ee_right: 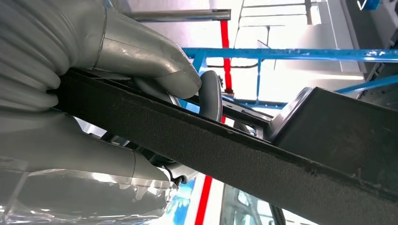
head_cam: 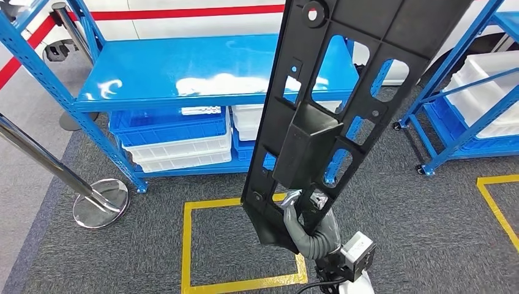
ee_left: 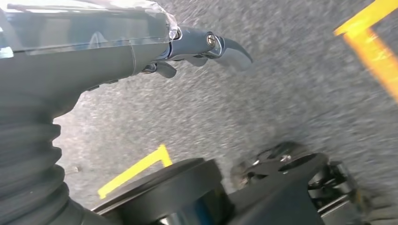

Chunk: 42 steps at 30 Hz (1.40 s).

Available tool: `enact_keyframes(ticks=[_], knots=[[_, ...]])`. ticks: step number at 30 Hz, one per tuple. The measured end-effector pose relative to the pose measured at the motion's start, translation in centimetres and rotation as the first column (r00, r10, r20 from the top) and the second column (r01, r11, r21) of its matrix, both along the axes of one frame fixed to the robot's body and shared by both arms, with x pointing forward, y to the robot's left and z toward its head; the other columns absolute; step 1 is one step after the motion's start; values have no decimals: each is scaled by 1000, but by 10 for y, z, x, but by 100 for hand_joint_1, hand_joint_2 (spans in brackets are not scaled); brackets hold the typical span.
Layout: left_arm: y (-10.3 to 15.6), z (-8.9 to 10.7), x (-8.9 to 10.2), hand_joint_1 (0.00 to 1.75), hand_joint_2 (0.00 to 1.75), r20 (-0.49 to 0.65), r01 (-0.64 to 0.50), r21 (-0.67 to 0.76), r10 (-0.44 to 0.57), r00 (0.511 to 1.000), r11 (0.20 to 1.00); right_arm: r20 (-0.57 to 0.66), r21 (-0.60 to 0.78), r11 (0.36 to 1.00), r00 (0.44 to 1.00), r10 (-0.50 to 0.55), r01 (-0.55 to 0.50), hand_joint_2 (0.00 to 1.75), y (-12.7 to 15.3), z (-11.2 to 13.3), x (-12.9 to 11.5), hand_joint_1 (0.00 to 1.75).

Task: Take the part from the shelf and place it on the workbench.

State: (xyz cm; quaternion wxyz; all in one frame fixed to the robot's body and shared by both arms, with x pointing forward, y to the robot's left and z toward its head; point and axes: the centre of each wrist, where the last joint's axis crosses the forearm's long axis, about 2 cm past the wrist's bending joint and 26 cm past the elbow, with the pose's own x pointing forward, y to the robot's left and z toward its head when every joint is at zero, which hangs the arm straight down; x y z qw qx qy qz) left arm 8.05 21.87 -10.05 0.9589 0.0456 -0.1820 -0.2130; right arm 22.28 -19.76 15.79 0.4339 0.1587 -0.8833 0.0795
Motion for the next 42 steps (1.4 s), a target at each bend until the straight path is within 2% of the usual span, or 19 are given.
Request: enact_keyframes(ticks=[3,16,21,26,34,42], knots=[[0,-1,-6,0,175,-11,1,2,-1,1000,1000,-3,14,1000,1000,-1,1,175,-1,0,1,175],[-1,-1,-9,0,175,-5,-19,-3,19,1000,1000,-24,42,999,1000,15,-14,175,-7,-4,5,175],[1,-2,-10,0,175,-22,-36,-11,36,999,999,-15,46,999,1000,25,-24,175,-4,-4,5,175],[4,-1,-4,0,175,-44,-55,-16,55,998,998,4,44,997,998,60,-60,175,11,-2,3,175],[6,-3,-15,0,175,27,-137,2,137,990,991,26,110,981,987,159,-161,175,23,-5,18,175],[4,-4,-23,0,175,58,-149,-10,149,987,989,1,94,981,985,170,-169,175,16,-23,24,175]])
